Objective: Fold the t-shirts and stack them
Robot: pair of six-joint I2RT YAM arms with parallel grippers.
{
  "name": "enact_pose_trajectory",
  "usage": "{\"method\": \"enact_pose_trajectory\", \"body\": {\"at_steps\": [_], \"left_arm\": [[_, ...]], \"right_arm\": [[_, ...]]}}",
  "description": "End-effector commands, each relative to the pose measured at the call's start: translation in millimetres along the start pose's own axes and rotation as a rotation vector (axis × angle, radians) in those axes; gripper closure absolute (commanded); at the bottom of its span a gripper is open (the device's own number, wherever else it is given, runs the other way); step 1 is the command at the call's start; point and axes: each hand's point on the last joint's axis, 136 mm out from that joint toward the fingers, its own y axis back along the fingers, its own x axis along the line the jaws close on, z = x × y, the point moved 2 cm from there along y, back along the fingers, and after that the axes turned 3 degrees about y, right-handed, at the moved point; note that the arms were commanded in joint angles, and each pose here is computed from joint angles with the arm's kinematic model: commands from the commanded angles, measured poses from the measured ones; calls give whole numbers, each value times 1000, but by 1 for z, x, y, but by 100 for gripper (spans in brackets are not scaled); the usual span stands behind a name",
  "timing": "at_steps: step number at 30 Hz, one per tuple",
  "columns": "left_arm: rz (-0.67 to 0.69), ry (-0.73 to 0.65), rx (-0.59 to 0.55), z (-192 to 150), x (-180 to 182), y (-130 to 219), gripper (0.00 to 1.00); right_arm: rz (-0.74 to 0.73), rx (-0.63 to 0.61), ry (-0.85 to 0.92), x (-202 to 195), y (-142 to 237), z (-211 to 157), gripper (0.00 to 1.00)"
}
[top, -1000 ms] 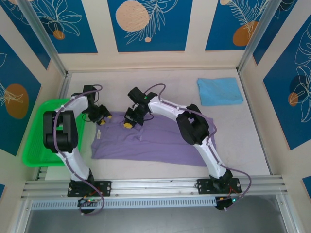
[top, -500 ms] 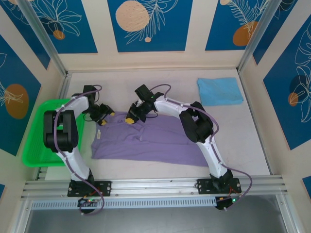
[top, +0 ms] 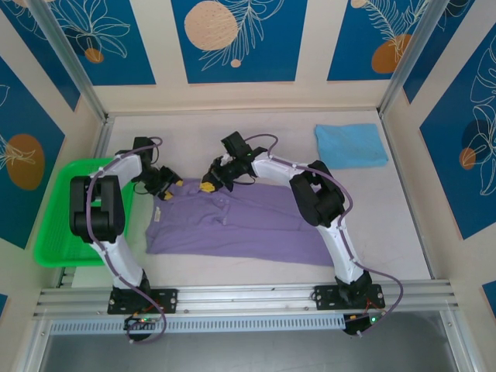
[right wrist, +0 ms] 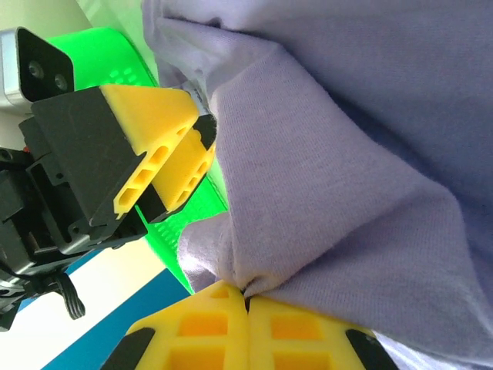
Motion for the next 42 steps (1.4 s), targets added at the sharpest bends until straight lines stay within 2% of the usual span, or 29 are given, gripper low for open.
{"method": "enact_pose_trajectory", "body": {"at_steps": [1,8,21,31,42], "left_arm": [[24,64,19,2,9,-6,56],[76,45,-1,4,18,-7,60],[124,-1,-18,13,17,-12,87],[147,-39,-36,17,14,-5,100],[144,-75,-59,17,5,8,100]], "right_arm": [[43,30,12,14,11,-11,100],[39,31,0,8,11,-10,100],[29,28,-10,6,11,-10,100],[23,30,-9,5,11,-12,100],[22,34,2,5,13,-15,100]]}}
